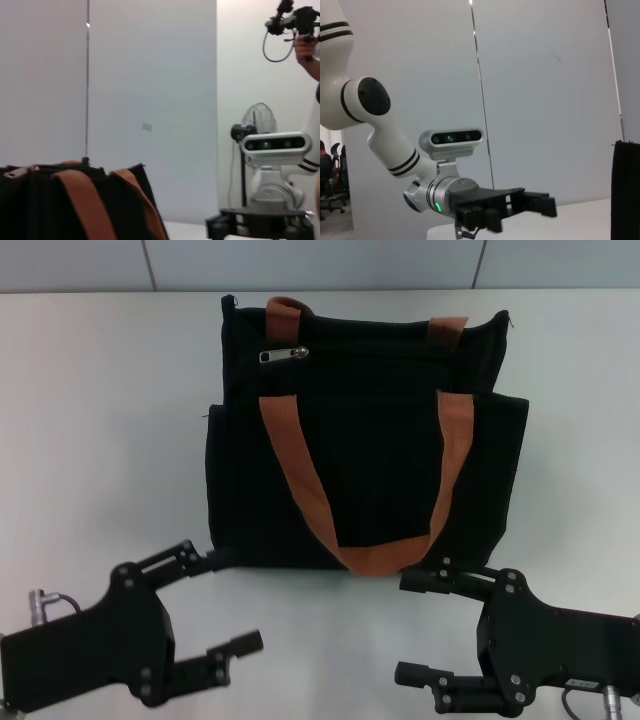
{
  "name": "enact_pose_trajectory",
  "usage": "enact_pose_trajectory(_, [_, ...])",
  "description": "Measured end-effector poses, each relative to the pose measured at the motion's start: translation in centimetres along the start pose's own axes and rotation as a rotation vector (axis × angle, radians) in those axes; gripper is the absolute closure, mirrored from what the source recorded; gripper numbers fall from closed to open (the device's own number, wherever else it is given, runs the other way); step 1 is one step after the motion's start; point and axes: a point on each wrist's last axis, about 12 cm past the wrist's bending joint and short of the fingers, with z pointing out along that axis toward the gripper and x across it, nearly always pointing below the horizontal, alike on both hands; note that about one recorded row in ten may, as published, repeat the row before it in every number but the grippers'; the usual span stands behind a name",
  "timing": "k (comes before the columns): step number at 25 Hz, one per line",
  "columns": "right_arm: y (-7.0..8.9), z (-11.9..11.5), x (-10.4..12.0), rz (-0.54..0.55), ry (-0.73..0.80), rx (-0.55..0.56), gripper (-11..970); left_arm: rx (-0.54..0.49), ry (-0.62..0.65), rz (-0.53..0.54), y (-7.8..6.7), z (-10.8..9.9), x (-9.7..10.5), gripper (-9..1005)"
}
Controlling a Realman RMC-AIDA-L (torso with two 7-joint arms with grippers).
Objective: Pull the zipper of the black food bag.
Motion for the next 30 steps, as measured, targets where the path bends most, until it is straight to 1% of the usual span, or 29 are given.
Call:
enact_pose_trajectory(2, [0.0,0.0,0.0,-0.001,-0.001,0.001,166,-0.041,-0.023,-0.001,0.1,-0.1,-0.1,225])
enact_pose_trajectory(3, [-0.1,0.0,0.0,-0.002,-0.002,0.002,166,-0.085,-0.046,-0.005,0.4,-0.3,-0.2,225])
enact_pose_trajectory(4, [-0.1,0.0,0.0,-0.002,-0.002,0.002,166,-0.085,-0.046,-0.005,0.4,-0.3,-0.2,225])
enact_pose_trajectory(6, [-0.1,0.1,0.0,0.001,-0.006,0.001,166,-0.135,-0.069,-0.003,0.7,-0.5,-0.4,225])
enact_pose_trajectory(7, [0.0,0.2,0.0,0.003,-0.009,0.001,166,-0.163,-0.081,0.002,1.0,-0.6,-0.5,225])
enact_pose_trajectory(8, [0.0,0.3,0.0,0.001,-0.012,0.000,166,-0.211,-0.103,0.013,1.3,-0.8,-0.7,226])
enact_pose_trajectory(9, [0.0,0.3,-0.1,0.000,-0.013,-0.001,166,-0.309,-0.143,0.031,2.2,-1.1,-1.1,226])
enact_pose_trajectory(10, [0.0,0.4,-0.1,-0.001,-0.013,-0.002,166,-0.309,-0.143,0.031,2.2,-1.1,-1.1,226])
enact_pose_trajectory(11, [-0.1,0.4,-0.1,-0.001,-0.014,-0.003,166,-0.402,-0.160,0.027,3.4,-1.2,-1.2,226])
enact_pose_trajectory(12, [-0.1,0.4,-0.1,-0.001,-0.014,-0.003,167,-0.402,-0.160,0.027,3.4,-1.2,-1.2,226])
enact_pose_trajectory(13, [0.0,0.6,0.0,0.002,-0.015,-0.004,167,-0.475,-0.146,-0.008,4.9,-1.1,-1.1,226])
enact_pose_trajectory(14, [0.0,0.6,0.0,0.002,-0.015,-0.004,167,-0.475,-0.146,-0.008,4.9,-1.1,-1.1,226])
enact_pose_trajectory(16, [0.0,0.8,0.1,0.006,-0.014,-0.003,167,-0.512,-0.111,-0.045,6.5,-0.5,-1.0,226])
enact_pose_trajectory(17, [0.0,0.8,0.1,0.008,-0.012,-0.003,167,-0.517,-0.091,-0.054,7.1,-0.2,-0.9,226])
enact_pose_trajectory(18, [0.0,0.8,0.2,0.013,-0.010,-0.002,167,-0.510,-0.050,-0.060,8.0,0.6,-0.8,226])
enact_pose_trajectory(19, [0.1,0.9,0.3,0.015,-0.010,-0.002,167,-0.498,-0.029,-0.061,8.4,1.1,-0.8,225])
enact_pose_trajectory(20, [0.1,0.9,0.3,0.015,-0.010,-0.002,167,-0.498,-0.029,-0.061,8.4,1.1,-0.8,225])
enact_pose_trajectory(21, [0.1,0.9,0.3,0.017,-0.013,0.000,167,-0.443,0.007,-0.061,8.9,2.1,-0.8,225])
enact_pose_trajectory(24, [0.1,0.9,0.3,0.020,-0.014,0.004,168,-0.357,0.043,-0.060,9.1,3.4,-1.0,224])
enact_pose_trajectory(25, [0.1,0.9,0.3,0.020,-0.014,0.004,168,-0.357,0.043,-0.060,9.1,3.4,-1.0,224])
enact_pose_trajectory(26, [0.1,1.0,0.3,0.023,-0.014,0.005,168,-0.321,0.049,-0.054,9.4,4.3,-1.3,224])
enact_pose_trajectory(30, [0.1,1.2,0.3,0.025,-0.015,0.001,168,-0.323,0.021,-0.048,9.7,5.1,-1.6,243])
